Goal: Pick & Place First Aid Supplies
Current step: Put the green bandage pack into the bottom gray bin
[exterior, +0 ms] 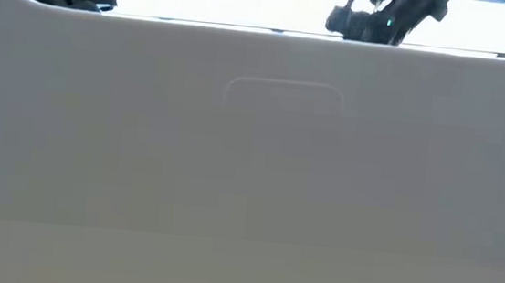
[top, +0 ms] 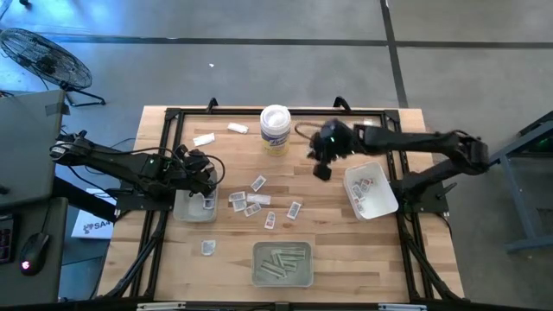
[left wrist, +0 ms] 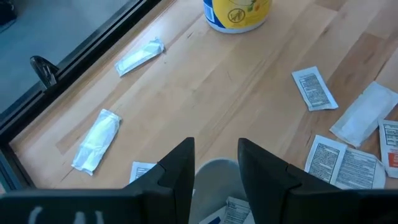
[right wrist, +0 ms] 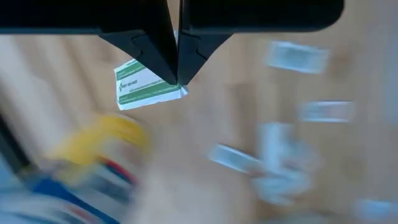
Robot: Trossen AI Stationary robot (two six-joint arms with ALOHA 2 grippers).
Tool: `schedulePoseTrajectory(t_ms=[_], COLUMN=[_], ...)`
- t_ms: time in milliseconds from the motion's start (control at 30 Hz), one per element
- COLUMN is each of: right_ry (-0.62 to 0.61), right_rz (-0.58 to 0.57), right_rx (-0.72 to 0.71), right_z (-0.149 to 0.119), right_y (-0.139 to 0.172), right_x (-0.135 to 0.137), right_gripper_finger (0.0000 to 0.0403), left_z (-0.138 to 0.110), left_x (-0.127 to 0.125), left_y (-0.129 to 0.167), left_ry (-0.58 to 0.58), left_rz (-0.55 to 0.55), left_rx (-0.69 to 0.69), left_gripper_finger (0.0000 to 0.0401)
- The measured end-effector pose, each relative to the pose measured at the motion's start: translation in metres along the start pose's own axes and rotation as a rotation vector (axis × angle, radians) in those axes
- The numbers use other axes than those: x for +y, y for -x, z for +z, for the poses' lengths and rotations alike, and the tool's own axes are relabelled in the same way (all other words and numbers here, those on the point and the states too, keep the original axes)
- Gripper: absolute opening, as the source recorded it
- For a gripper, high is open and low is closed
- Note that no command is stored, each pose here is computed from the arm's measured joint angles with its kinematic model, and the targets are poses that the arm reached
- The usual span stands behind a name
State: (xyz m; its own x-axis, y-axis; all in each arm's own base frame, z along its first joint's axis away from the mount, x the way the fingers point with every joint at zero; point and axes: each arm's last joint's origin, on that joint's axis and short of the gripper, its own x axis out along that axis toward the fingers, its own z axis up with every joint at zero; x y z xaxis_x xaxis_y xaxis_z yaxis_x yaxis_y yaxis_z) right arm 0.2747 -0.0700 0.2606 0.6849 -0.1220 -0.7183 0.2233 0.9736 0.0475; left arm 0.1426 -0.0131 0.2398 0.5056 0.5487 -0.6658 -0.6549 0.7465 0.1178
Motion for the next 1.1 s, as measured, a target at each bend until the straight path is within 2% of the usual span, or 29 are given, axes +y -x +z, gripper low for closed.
schedulePoseTrajectory(t_ms=[233, 400, 633, 867, 1000, 1100], right_ry=[0.159, 0.215, 0.359, 0.436, 0.468, 0.479], right_rz=[0.268, 0.467, 0.609, 0.66, 0.6, 0.538], right_rx=[-0.133, -0.25, -0.281, -0.201, -0.063, 0.059], right_z=[0.005, 0.004, -0.018, -0.023, -0.024, -0.024], right_y=[0.01, 0.009, -0.005, -0.031, -0.047, -0.056], right_x=[0.084, 0.14, 0.207, 0.266, 0.287, 0.294], right_gripper_finger=[0.0001, 0.0001, 0.0001, 0.0, 0.0, 0.0], left_z=[0.001, 0.001, 0.0, 0.009, 0.015, 0.018], left_x=[-0.001, -0.003, -0.004, -0.012, -0.019, -0.02], left_y=[0.0, 0.0, 0.0, 0.001, 0.003, 0.004], left_ry=[0.01, 0.021, 0.025, 0.095, 0.099, 0.098], left_rz=[-0.003, -0.056, -0.099, -0.198, -0.301, -0.334], left_rx=[-0.012, 0.018, 0.05, -0.008, -0.03, -0.044], left_gripper_finger=[0.012, 0.012, 0.012, 0.012, 0.012, 0.012])
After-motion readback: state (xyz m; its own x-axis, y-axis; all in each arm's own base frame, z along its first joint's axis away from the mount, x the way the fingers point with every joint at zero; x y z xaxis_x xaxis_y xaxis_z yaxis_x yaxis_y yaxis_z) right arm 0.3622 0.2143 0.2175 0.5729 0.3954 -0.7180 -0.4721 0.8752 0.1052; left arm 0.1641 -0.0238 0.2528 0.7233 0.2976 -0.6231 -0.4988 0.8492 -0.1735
